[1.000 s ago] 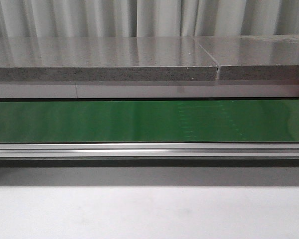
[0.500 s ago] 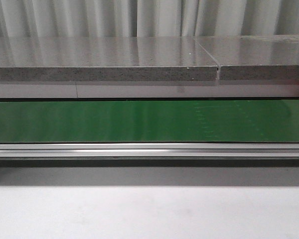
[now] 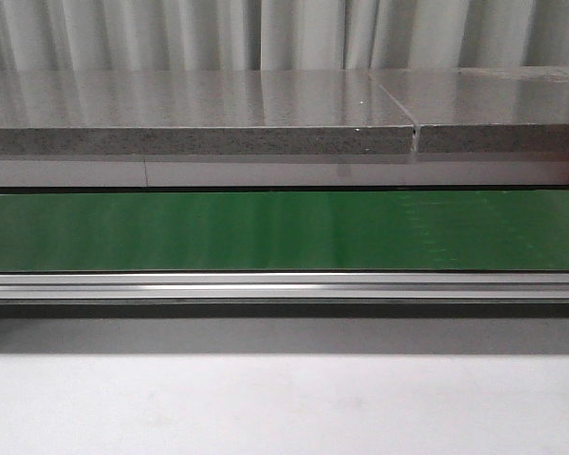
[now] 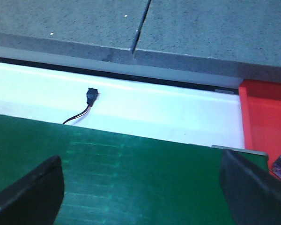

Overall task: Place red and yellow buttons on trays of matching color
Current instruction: 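Return the right gripper above the belt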

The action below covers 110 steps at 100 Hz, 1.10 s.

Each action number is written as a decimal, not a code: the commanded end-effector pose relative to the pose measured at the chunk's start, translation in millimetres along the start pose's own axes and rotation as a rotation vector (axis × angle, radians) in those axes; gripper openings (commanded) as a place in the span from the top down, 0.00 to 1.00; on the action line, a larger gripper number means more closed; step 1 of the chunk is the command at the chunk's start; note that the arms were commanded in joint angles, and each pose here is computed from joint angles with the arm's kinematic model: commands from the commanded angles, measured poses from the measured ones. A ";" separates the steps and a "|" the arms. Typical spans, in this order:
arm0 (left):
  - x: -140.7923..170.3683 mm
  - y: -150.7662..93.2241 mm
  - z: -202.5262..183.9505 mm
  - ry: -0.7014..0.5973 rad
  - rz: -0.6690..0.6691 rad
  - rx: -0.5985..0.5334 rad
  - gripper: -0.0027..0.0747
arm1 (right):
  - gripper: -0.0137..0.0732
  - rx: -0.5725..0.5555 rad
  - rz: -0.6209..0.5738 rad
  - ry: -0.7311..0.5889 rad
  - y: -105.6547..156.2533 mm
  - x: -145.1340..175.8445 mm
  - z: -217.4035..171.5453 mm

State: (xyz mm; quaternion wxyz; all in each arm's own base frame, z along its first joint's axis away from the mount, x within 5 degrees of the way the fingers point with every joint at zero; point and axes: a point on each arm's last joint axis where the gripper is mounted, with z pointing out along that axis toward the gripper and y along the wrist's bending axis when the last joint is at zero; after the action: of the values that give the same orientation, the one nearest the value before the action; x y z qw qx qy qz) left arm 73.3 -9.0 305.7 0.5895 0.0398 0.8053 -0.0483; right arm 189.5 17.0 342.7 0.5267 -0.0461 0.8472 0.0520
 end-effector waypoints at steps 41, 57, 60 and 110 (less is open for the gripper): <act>-14.5 -1.8 -2.9 -0.096 -0.008 0.020 0.99 | 0.84 0.001 -0.015 -0.094 3.6 23.2 -22.8; -14.5 -1.8 -2.9 -0.096 -0.008 0.020 0.99 | 0.92 0.000 -0.014 -0.094 3.6 23.2 -22.9; -14.5 -1.8 -2.9 -0.096 -0.008 0.020 0.99 | 0.92 0.000 -0.014 -0.094 3.6 23.2 -22.9; -14.3 -1.8 -2.8 -0.093 -0.008 0.020 0.98 | 0.92 0.000 -0.014 -0.094 3.6 23.2 -22.9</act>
State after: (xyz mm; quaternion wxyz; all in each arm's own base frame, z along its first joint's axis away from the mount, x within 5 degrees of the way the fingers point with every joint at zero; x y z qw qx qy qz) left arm 73.3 -9.0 305.7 0.5895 0.0398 0.8053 -0.0483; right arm 156.9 17.6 315.5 0.5204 -0.0529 0.8506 0.0541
